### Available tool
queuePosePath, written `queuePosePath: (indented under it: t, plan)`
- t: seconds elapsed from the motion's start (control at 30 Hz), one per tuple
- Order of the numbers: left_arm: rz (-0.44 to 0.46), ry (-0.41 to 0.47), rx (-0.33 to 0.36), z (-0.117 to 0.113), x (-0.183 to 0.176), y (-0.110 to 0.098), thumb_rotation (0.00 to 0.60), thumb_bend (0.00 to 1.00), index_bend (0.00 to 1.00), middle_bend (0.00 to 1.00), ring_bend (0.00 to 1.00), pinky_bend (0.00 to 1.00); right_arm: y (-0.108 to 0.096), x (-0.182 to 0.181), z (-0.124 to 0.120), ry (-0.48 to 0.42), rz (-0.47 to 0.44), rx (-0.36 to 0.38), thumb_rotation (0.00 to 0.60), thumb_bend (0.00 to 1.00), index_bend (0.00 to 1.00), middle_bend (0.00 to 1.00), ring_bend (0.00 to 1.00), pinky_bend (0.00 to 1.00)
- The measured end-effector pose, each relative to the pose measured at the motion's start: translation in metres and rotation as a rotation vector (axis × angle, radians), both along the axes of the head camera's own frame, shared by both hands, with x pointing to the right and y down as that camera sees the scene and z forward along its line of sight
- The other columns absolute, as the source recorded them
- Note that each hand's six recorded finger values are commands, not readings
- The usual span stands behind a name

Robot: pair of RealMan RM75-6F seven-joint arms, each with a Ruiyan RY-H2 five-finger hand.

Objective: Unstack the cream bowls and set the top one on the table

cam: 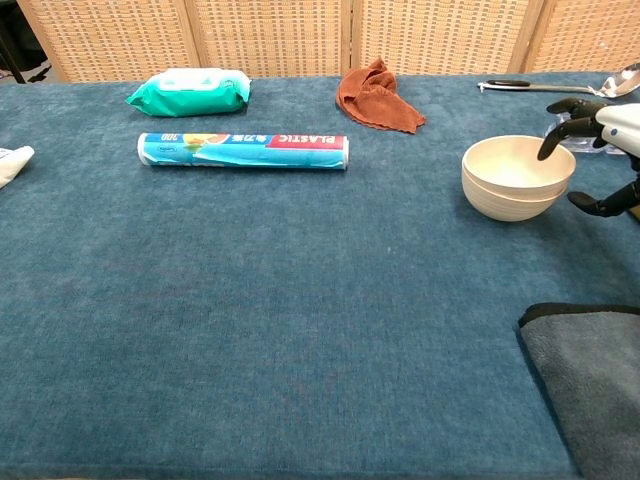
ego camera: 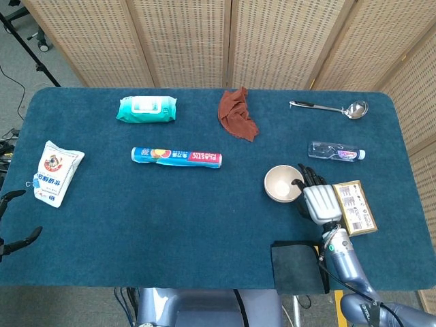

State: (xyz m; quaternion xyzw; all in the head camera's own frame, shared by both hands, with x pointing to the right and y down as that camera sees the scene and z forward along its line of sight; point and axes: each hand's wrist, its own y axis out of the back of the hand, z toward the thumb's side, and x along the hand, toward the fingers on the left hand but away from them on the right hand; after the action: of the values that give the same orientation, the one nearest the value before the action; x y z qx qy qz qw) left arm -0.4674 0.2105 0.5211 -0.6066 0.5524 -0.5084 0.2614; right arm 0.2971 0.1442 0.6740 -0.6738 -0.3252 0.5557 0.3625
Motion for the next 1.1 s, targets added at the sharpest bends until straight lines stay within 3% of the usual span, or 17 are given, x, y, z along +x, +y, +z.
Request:
queuePosePath:
  t: [1.1]
  plan:
    - [-0.002, 0.0, -0.004, -0.0004, -0.0005, 0.0006, 0.6, 0.18, 0.26, 0.0, 0.0, 0.05, 0.0045, 0.0044, 0.0092, -0.01, 0.05, 0.011, 0.6, 0.47, 0.38, 0.0, 0.0, 0.21]
